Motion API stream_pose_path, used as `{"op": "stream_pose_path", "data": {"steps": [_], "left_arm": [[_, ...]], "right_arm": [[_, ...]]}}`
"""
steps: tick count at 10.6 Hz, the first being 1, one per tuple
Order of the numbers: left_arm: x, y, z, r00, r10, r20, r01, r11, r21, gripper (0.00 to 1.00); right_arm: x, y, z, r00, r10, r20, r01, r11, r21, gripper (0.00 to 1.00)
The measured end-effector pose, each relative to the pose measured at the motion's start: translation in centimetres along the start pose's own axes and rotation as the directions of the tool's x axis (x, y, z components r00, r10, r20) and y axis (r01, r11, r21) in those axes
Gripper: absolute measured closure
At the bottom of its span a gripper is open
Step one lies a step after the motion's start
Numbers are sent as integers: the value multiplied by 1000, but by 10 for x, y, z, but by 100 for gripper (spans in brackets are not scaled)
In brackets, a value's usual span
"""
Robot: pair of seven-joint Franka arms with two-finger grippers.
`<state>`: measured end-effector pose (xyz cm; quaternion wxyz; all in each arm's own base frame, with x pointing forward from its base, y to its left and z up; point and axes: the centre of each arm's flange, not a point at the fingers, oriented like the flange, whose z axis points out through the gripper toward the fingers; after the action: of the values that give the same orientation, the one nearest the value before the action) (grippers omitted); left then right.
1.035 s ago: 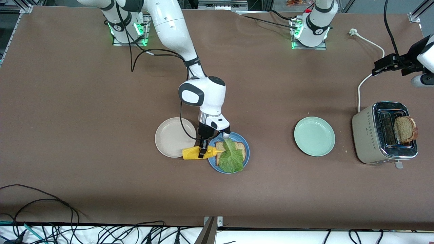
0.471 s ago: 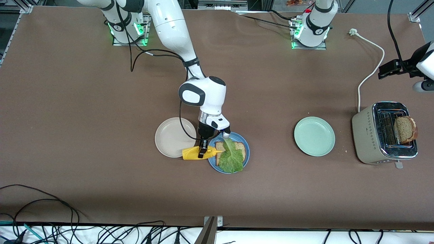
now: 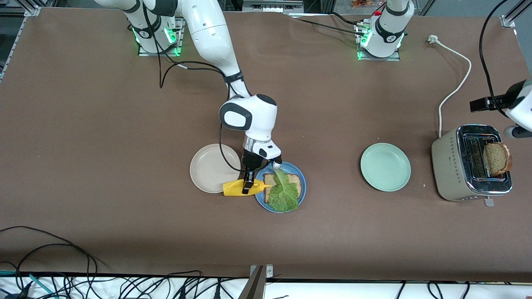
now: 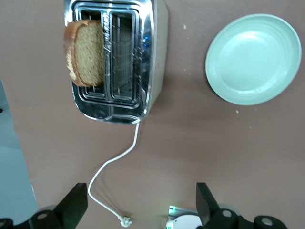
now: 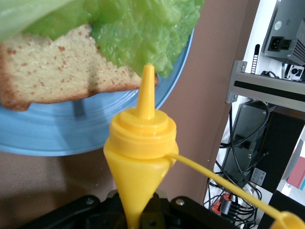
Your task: Make sandwich in blue plate with both arms
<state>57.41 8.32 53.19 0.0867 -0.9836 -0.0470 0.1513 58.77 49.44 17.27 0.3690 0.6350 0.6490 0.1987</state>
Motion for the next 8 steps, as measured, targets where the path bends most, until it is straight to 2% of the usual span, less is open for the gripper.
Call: {"op": "stream_pose_path", "data": {"steps": [3, 8], "left_arm": [[37, -36, 28, 998, 65, -24, -66, 998, -20, 0], [74, -76, 72, 986, 151, -68, -153, 988, -31, 0]], "right_arm": [[0, 9, -5, 999, 40, -6, -40, 999, -6, 96], [-29, 99, -67, 963, 266, 33, -267, 963, 45, 96]]}}
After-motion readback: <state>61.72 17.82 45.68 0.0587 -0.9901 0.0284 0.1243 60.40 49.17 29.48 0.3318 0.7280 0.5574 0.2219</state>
